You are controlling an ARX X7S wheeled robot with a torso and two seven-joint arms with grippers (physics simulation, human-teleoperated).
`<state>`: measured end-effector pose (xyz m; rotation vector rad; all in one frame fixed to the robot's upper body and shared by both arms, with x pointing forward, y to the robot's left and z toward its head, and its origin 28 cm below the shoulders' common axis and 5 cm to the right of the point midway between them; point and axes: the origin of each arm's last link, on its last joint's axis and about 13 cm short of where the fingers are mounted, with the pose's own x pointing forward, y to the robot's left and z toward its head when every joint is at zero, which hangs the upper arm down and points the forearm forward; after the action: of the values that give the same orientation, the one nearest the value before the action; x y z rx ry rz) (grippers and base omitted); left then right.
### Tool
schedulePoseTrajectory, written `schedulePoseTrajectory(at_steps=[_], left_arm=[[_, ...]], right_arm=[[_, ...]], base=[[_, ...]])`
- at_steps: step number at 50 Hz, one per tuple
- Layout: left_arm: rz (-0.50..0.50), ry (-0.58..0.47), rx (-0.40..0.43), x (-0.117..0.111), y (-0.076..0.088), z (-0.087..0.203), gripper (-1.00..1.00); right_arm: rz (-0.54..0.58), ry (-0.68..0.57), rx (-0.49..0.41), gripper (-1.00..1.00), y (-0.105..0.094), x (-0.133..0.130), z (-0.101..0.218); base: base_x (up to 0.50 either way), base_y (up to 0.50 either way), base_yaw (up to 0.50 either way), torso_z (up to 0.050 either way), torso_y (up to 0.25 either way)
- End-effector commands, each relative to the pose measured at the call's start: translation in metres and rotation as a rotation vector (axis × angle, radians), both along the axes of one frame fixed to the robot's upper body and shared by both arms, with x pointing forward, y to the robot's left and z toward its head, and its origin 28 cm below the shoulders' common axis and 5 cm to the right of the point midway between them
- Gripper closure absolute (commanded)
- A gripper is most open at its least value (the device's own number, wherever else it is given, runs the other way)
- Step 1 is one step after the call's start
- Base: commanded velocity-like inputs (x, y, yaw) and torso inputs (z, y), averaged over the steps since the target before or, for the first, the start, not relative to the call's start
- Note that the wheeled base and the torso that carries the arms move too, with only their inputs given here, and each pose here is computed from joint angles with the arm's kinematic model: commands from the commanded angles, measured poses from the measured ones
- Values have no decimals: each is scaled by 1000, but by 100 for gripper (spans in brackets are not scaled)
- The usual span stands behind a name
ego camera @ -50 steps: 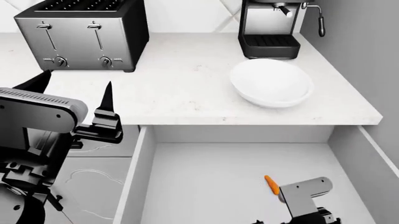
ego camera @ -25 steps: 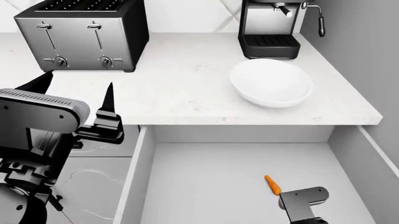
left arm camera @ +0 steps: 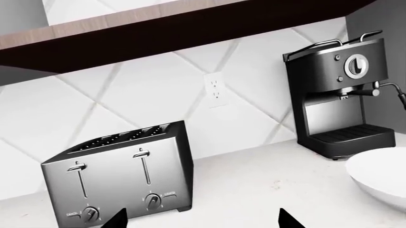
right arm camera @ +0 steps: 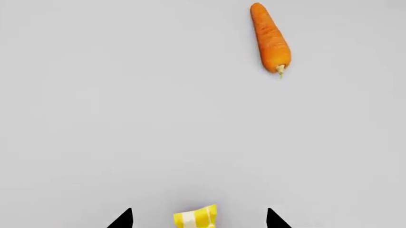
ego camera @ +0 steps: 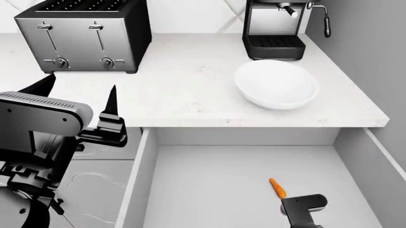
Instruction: Place the bar in the bowl and close the drawer.
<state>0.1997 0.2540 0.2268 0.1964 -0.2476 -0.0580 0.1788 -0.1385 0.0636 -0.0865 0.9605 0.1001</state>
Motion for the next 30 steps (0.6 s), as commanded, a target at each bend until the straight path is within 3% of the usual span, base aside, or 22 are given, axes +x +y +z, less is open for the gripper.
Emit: schedulePoseTrajectory(at_steps=[1, 29, 30], left_arm=[[-2, 1, -1, 0, 0, -1, -100], [1, 6, -4, 1, 0, -3, -100], [1, 7, -3, 1, 0, -3, -100]], right_arm=[[-1, 38, 2, -100, 0, 1, -14], [-12, 122, -11, -100, -2, -15, -32], [-13, 124, -12, 100, -2, -15, -32]], base=[[0, 0, 0, 0, 0], [0, 0, 0, 0, 0], [0, 0, 0, 0, 0]])
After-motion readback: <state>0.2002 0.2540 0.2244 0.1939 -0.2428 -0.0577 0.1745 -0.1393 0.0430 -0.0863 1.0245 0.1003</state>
